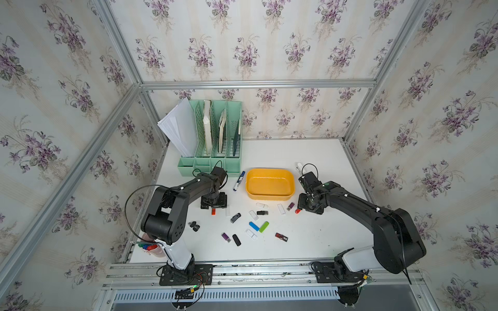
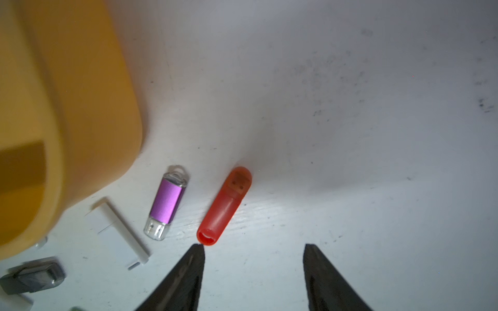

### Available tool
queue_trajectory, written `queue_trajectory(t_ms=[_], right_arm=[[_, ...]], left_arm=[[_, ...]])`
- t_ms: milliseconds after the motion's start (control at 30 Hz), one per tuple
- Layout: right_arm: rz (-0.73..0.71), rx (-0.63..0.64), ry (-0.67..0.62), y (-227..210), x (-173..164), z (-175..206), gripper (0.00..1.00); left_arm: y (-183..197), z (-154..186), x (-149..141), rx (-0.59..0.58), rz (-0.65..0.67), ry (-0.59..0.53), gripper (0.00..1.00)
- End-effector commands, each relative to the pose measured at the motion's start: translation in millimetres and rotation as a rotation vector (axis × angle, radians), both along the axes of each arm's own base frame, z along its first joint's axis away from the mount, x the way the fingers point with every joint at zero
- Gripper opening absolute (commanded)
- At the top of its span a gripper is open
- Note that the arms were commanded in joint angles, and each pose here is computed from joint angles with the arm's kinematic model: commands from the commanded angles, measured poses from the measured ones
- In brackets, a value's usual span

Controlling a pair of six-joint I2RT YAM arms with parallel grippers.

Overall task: Put the usb flash drive into the storage box
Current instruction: Pick up the USB flash from the center of the board.

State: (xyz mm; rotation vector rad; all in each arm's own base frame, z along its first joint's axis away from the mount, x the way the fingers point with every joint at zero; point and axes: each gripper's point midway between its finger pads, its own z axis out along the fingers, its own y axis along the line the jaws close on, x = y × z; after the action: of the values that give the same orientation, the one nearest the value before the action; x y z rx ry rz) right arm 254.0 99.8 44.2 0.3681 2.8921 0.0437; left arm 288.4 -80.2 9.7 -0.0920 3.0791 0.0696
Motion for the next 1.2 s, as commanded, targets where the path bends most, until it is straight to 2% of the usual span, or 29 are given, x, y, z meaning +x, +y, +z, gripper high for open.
queue_trajectory(t_ms=[0, 267, 367, 1167], right_arm=[[-0.03, 0.044, -0.015, 2, 3, -5, 0.63], [-0.044, 0.079, -0.005, -1, 4, -10, 0.63], [-0.045, 0.089, -0.002, 0, 4, -11, 0.62], [-0.024, 0.099, 0.023, 15, 20, -24, 0.57]], left_arm=[[4, -8, -15, 0.017, -0.013, 0.054, 0.76], [5, -12, -23, 0.01, -0.005, 0.067, 0.59], [7, -12, -26, 0.018, -0.006, 0.07, 0.58], [10, -12, -38, 0.003, 0.0, 0.06, 0.63]])
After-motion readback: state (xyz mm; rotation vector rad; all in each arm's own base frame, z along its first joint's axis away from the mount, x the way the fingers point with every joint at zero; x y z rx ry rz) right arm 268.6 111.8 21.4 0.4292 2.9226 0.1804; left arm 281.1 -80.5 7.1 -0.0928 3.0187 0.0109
